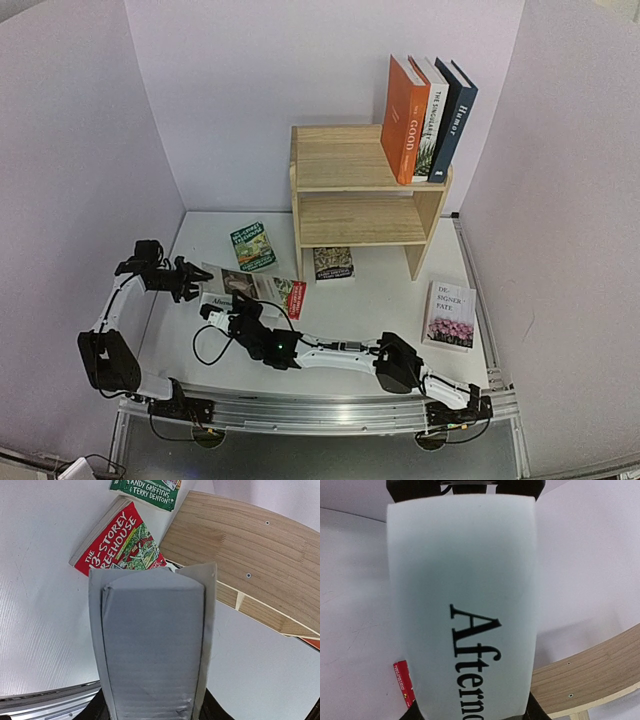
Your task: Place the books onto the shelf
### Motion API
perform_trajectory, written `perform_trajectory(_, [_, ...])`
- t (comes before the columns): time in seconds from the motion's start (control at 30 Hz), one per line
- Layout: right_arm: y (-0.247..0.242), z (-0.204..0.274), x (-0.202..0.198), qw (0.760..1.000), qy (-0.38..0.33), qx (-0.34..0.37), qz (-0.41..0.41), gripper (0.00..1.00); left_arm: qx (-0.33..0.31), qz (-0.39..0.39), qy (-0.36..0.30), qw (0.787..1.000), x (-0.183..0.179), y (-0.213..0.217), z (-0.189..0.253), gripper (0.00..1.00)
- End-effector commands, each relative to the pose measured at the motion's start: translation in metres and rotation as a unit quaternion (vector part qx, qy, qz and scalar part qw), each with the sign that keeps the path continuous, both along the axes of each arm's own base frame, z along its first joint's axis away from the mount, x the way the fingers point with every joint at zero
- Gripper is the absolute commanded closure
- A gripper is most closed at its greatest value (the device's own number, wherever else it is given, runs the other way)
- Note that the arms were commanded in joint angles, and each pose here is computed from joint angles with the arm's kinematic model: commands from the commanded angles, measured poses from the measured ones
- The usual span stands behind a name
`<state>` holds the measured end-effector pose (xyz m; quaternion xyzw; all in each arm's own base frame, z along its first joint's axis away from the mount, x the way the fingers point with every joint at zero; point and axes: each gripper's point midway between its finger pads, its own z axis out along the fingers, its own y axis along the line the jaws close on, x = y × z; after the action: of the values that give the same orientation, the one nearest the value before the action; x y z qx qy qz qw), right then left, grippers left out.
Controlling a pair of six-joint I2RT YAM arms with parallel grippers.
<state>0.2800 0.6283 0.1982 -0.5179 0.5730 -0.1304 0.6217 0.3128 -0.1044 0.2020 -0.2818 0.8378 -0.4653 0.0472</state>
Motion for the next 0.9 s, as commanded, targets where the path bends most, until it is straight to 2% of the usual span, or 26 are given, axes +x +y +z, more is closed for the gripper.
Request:
perform_trajectory(0.0, [-0.006,0.026,0.021,0.999,-0.017,0.04,-0.028,0.75,-0.016,-0.006,-0.018,1.0,-0.003,-0.004,0.014,0.81])
perform_trajectory(0.07, [-0.007,0.031,0.021,0.998,-0.016,0.048,-0.03,0.76,-0.02,-0.009,-0.026,0.999,-0.001,-0.005,0.017,0.65])
perform_trajectory(0.13, [-0.01,0.038,0.021,0.998,-0.015,0.057,-0.033,0.78,-0.024,-0.013,-0.041,0.999,0.002,-0.006,0.022,0.36])
perform_trajectory(0.2, [-0.015,0.049,0.02,0.997,-0.01,0.073,-0.039,0.8,-0.017,-0.023,-0.068,0.997,0.008,-0.005,0.034,0.13])
perform_trajectory(0.23, [-0.018,0.056,0.019,0.996,-0.007,0.084,-0.04,0.81,-0.002,-0.029,-0.088,0.996,0.012,-0.003,0.04,0.05])
perform_trajectory(0.27, [-0.023,0.067,0.018,0.994,-0.002,0.098,-0.041,0.81,0.024,-0.036,-0.118,0.992,0.018,0.002,0.049,0.01])
perform_trajectory(0.33, [-0.032,0.085,0.014,0.991,0.012,0.128,-0.038,0.82,0.106,-0.046,-0.19,0.975,0.035,0.019,0.077,0.0])
perform_trajectory(0.43, [-0.045,0.107,0.005,0.984,0.056,0.168,-0.007,0.82,0.228,-0.053,-0.29,0.928,0.053,0.043,0.13,0.0])
perform_trajectory(0.57, [-0.074,0.146,0.002,0.956,0.164,0.24,0.027,0.84,0.313,-0.057,-0.372,0.872,0.062,0.059,0.186,0.0])
perform_trajectory(0.67, [-0.092,0.19,-0.015,0.932,0.211,0.283,0.086,0.83,0.351,-0.056,-0.396,0.847,0.064,0.067,0.206,0.0])
perform_trajectory(0.73, [-0.104,0.225,-0.023,0.919,0.216,0.311,0.109,0.83,0.373,-0.052,-0.403,0.834,0.064,0.073,0.213,0.0])
perform_trajectory(0.87, [-0.144,0.324,-0.037,0.886,0.188,0.395,0.155,0.83,0.372,-0.057,-0.395,0.838,0.062,0.073,0.204,0.0])
